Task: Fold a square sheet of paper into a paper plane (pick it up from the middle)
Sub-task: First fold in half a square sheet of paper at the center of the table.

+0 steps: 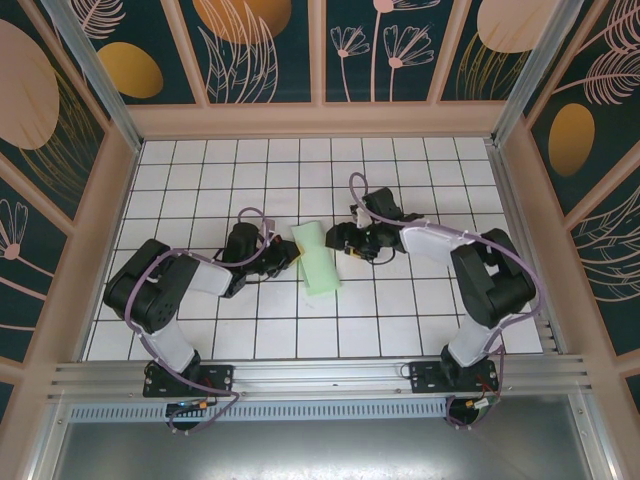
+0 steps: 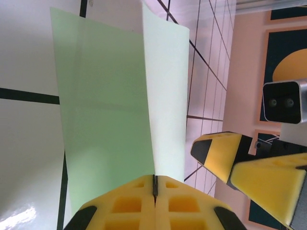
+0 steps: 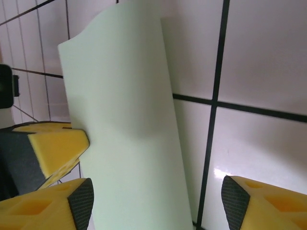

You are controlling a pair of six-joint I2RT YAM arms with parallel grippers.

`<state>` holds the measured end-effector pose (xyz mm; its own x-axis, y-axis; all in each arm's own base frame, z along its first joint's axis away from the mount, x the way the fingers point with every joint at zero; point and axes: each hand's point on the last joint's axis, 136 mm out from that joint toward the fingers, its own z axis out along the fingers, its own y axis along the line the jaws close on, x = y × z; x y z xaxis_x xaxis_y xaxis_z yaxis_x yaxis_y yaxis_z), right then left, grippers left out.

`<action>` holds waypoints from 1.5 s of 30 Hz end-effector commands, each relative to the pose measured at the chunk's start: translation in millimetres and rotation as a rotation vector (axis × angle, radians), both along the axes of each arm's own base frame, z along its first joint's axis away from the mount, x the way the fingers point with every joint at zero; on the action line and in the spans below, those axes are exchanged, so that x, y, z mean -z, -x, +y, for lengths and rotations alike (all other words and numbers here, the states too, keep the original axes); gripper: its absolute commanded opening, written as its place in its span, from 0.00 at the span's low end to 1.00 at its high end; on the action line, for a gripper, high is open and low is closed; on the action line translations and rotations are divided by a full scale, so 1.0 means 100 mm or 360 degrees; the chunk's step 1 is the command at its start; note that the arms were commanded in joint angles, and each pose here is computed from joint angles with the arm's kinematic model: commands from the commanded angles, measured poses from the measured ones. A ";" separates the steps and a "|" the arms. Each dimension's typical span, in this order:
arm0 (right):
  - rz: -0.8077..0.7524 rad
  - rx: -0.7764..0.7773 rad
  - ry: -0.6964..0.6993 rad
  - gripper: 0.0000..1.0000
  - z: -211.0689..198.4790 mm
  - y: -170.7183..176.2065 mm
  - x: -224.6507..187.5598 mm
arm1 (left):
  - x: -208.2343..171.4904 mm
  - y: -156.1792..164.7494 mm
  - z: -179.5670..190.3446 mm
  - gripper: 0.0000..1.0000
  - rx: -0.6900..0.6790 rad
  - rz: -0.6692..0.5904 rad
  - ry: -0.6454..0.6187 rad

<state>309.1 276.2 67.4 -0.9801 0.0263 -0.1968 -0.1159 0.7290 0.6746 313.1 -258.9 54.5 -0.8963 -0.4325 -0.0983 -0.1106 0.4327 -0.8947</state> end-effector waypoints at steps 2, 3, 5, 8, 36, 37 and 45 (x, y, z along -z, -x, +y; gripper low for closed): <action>0.0040 -0.0132 0.0015 0.71 0.08 0.00 0.10 | 0.12 -0.05 0.01 0.00 -0.0007 0.0008 -0.0104; 0.0055 -0.0141 0.0010 0.70 0.10 0.00 0.12 | 0.13 -0.05 0.01 0.00 -0.0003 0.0011 -0.0109; 0.0067 -0.0166 0.0005 0.68 0.14 0.01 0.15 | 0.16 -0.06 0.02 0.00 -0.0003 0.0016 -0.0135; 0.0091 -0.0189 0.0020 0.66 0.17 0.02 0.21 | 0.18 -0.07 0.02 0.00 -0.0001 0.0025 -0.0151; 0.0190 -0.0115 0.0467 0.49 -0.18 0.05 0.85 | -0.10 -0.19 0.24 0.45 -0.0139 -0.0039 -0.0384; 0.0193 -0.0113 0.0482 0.49 -0.19 0.05 0.87 | -0.13 -0.20 0.30 0.47 -0.0165 -0.0045 -0.0428; 0.0197 -0.0154 0.0549 0.49 -0.17 0.11 0.98 | -0.26 -0.26 0.58 0.64 -0.0327 -0.0079 -0.0601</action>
<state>309.9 286.6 21.6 -0.9878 -0.0983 -0.1210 -0.1500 0.8107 0.5659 339.1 -219.4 88.0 -0.8046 -0.5138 -0.2976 -0.1361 0.6475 -0.7498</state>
